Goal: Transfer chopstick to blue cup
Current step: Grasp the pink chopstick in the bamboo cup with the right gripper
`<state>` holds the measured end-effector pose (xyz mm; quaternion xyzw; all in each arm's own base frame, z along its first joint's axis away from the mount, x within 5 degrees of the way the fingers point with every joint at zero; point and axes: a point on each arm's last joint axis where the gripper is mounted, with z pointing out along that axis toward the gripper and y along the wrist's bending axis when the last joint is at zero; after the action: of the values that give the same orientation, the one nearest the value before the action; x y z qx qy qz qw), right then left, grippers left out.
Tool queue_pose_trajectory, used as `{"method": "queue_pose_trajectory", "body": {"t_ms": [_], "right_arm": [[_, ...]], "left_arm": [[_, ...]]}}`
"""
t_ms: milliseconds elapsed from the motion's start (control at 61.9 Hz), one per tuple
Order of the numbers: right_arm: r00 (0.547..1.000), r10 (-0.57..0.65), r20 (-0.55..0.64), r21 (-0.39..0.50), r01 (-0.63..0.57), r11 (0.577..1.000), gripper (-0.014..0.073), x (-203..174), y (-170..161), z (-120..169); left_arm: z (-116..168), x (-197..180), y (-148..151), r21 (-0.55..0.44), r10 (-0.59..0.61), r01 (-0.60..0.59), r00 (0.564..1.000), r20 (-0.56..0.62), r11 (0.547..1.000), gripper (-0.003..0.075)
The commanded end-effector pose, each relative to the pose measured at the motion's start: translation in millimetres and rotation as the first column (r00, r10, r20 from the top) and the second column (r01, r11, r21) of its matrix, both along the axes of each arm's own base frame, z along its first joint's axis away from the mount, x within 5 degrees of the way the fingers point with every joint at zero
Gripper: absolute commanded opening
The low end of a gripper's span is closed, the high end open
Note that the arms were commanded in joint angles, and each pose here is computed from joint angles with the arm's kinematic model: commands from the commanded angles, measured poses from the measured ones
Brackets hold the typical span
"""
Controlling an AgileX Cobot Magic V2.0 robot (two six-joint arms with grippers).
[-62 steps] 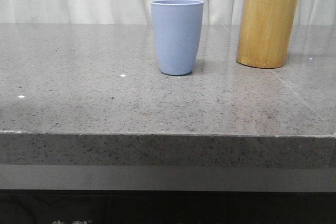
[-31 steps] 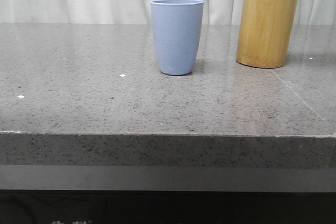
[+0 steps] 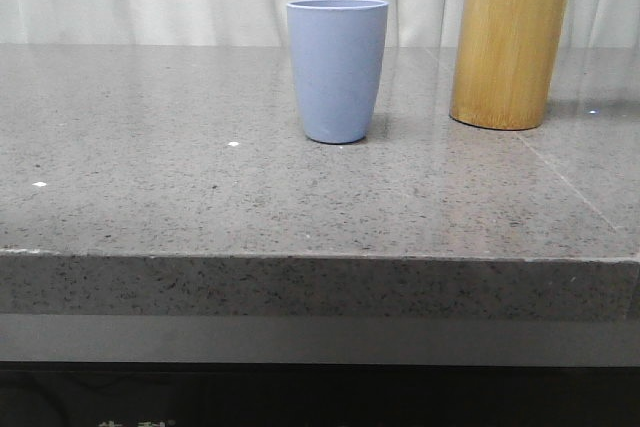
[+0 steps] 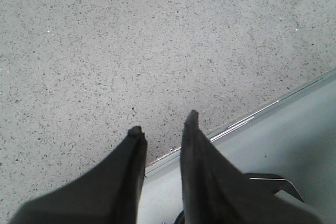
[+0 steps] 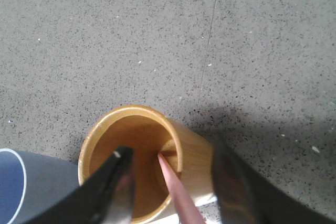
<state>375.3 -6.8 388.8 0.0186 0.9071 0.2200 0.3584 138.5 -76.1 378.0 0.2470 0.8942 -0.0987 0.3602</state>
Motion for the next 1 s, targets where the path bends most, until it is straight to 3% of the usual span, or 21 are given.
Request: {"method": "queue_pose_trajectory", "body": {"t_ms": [0, 81, 291, 646, 986], "right_arm": [[0.995, -0.004, 0.103, 0.022, 0.001, 1.0, 0.0246, -9.4, 1.4, 28.0], [0.996, 0.009, 0.085, 0.022, -0.011, 1.0, 0.0202, -10.5, 2.2, 26.5], [0.997, 0.015, 0.076, 0.021, -0.017, 1.0, 0.0183, -11.3, 2.5, 25.9], [0.997, 0.017, 0.08, 0.01, -0.018, 1.0, -0.0061, -12.7, 2.2, 28.2], [0.974, 0.073, 0.215, -0.11, -0.05, 0.993, -0.0066, -46.7, 4.5, 96.0]], "left_arm": [[13.3, 1.9, -1.2, -0.062, 0.012, -0.008, 0.997, 0.077, 0.998, 0.0169], [13.3, 1.9, -1.2, -0.062, 0.012, -0.008, 0.997, 0.077, 0.998, 0.0169], [13.3, 1.9, -1.2, -0.062, 0.012, -0.008, 0.997, 0.077, 0.998, 0.0169], [13.3, 1.9, -1.2, -0.062, 0.012, -0.008, 0.997, 0.077, 0.998, 0.0169], [13.3, 1.9, -1.2, -0.062, 0.012, -0.008, 0.997, 0.077, 0.998, 0.0169]]}}
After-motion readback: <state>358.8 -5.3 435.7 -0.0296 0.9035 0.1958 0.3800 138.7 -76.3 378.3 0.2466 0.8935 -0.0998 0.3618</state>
